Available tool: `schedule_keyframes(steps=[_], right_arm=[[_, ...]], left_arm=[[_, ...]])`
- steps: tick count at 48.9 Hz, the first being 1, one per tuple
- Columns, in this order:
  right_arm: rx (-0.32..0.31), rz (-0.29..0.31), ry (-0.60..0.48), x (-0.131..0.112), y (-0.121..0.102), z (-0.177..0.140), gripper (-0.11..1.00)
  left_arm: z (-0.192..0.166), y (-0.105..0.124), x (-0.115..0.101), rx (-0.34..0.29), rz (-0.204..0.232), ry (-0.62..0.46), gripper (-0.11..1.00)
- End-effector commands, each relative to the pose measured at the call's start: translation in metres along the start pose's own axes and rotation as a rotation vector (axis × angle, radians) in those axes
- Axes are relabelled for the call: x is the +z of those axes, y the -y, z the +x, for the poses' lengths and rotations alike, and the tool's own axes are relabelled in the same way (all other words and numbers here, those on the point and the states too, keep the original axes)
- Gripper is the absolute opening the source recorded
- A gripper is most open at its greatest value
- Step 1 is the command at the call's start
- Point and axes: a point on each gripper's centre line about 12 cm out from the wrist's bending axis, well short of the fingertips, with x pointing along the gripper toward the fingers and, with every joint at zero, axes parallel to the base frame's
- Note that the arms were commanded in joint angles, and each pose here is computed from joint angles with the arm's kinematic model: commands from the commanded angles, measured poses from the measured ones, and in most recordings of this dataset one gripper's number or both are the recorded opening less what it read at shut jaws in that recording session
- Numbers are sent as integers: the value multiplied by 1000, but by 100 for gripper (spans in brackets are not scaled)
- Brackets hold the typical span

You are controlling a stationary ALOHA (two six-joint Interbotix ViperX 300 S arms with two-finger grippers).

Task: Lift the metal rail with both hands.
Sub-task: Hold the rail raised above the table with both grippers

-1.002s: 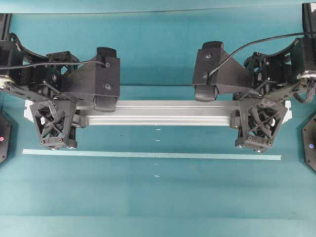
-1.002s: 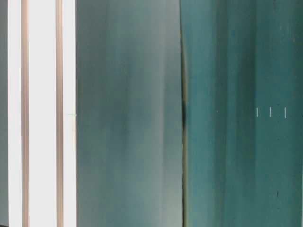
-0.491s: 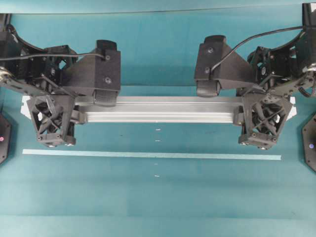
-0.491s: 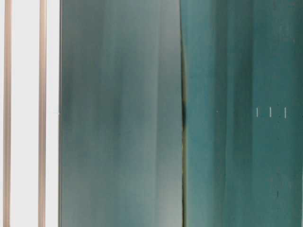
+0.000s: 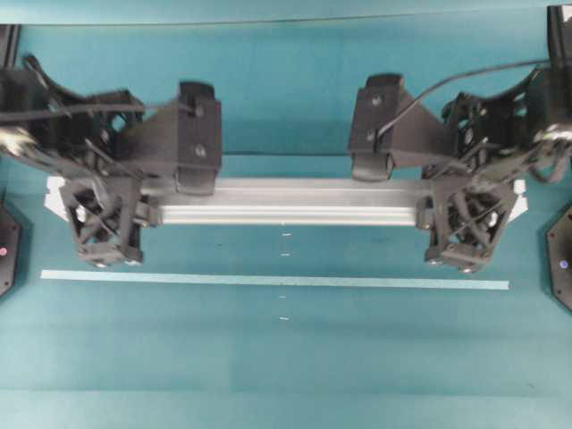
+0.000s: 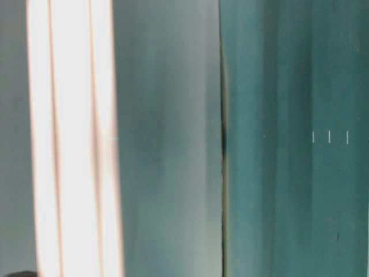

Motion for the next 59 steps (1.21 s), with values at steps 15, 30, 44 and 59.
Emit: schedule_keyframes(steps=[15, 30, 44, 59], right_arm=[[-1, 17, 67, -24, 8, 79, 43], [-5, -4, 71, -36, 8, 126, 43], [-7, -38, 63, -37, 6, 154, 42], [-2, -54, 56, -46, 0, 179, 41]], left_arm=[[70, -3, -18, 3, -12, 14, 30], [117, 0, -25, -5, -44, 41, 30], [150, 4, -30, -8, -37, 23, 30], [166, 5, -43, -8, -37, -2, 30]])
